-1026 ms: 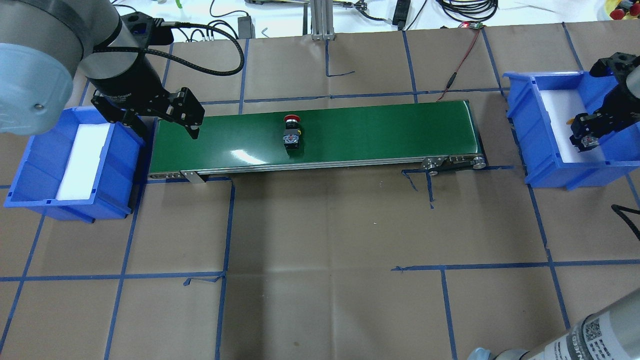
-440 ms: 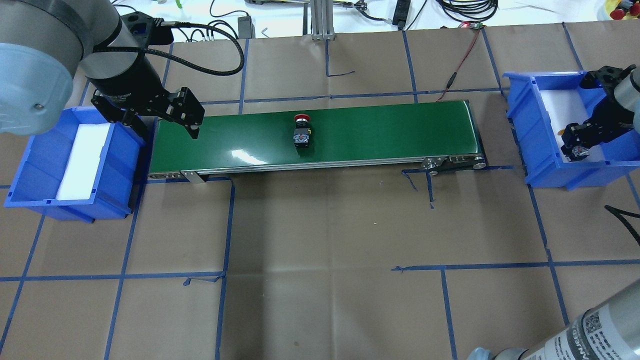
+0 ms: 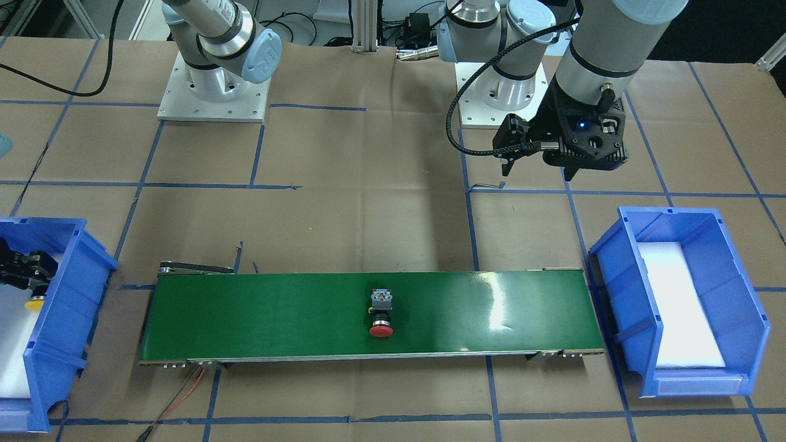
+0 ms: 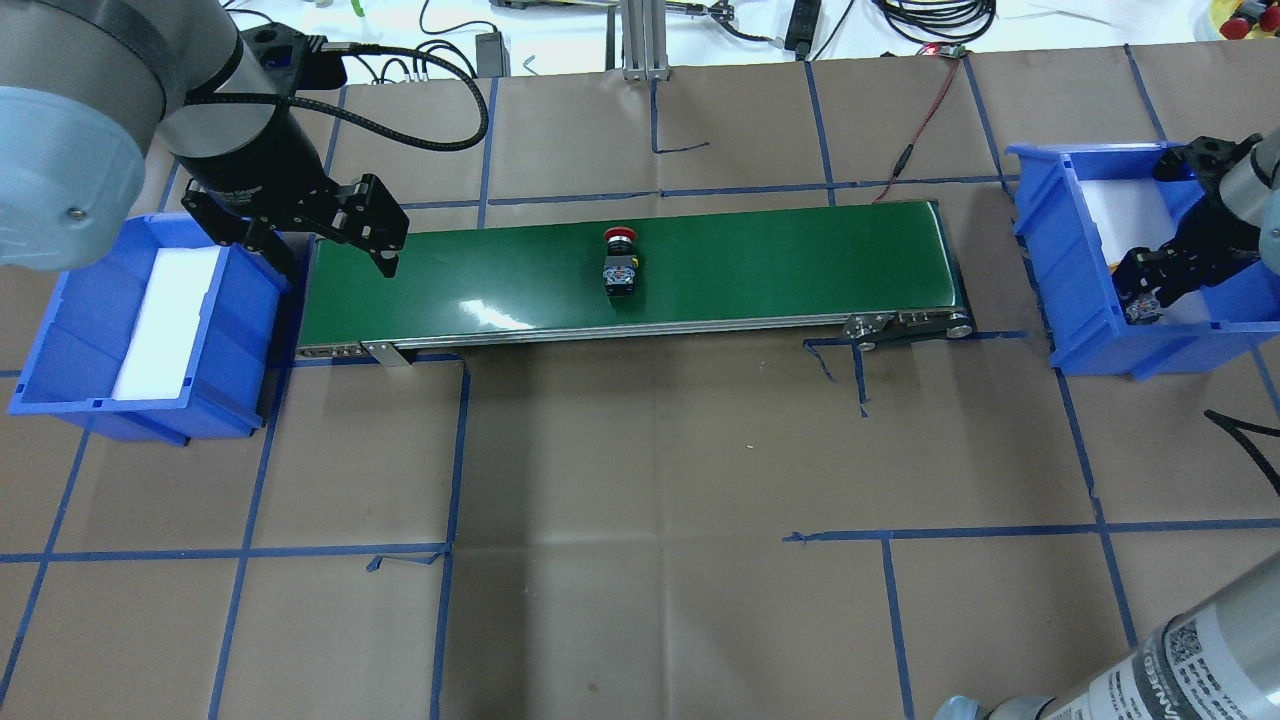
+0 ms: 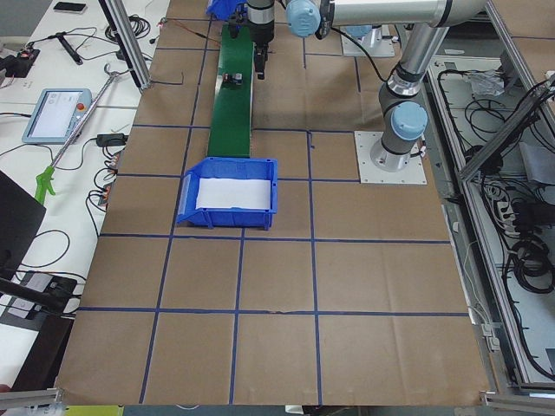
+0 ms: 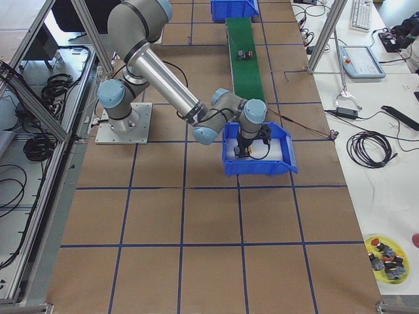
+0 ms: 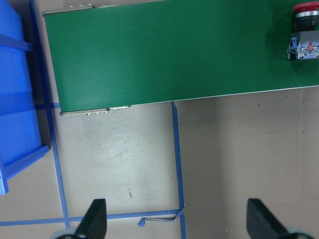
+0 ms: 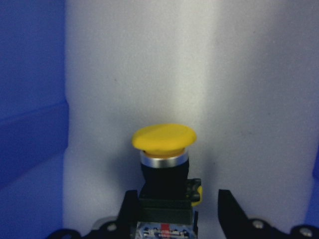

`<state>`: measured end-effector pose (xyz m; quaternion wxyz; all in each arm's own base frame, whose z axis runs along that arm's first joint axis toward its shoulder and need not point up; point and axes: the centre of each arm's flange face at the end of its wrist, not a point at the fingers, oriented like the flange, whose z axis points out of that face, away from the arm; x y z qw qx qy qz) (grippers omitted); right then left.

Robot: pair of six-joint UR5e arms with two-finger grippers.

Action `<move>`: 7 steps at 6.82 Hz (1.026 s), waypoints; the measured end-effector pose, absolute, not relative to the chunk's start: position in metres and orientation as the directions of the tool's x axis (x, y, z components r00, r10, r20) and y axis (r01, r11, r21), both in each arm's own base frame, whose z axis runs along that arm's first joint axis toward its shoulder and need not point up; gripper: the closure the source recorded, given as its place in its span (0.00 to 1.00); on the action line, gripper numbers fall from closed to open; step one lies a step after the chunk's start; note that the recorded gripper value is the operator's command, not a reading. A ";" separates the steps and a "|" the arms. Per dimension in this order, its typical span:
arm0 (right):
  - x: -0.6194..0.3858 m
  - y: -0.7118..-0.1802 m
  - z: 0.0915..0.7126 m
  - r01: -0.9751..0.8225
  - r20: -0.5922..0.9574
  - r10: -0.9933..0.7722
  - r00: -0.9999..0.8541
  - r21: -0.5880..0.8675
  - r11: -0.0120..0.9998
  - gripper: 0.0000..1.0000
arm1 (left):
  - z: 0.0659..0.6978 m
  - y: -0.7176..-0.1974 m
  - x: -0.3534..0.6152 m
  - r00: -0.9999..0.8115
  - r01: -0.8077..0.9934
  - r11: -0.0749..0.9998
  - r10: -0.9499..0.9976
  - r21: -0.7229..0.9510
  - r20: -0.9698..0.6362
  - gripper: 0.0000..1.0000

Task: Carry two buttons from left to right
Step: 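Release the yellow button in the bin and raise the right gripper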

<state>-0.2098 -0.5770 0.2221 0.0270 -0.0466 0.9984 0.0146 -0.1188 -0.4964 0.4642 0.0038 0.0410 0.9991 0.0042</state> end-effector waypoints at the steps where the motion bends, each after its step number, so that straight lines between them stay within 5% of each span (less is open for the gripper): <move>1: -0.210 -0.578 0.227 -0.094 -0.050 -0.093 -0.994 0.020 0.995 0.13 | 0.464 -0.496 -0.119 -0.997 0.082 0.997 0.082 0.009 -0.007 0.00; 3: -0.209 -0.581 0.257 -0.087 -0.019 -0.087 -0.996 -0.016 0.996 0.01 | 0.464 -0.496 -0.119 -0.997 0.082 0.997 0.082 0.011 -0.007 0.00; 7: -0.175 -0.575 0.399 -0.106 0.081 -0.094 -0.992 -0.157 0.982 0.00 | 0.464 -0.497 -0.119 -0.997 0.082 0.997 0.082 0.009 -0.007 0.00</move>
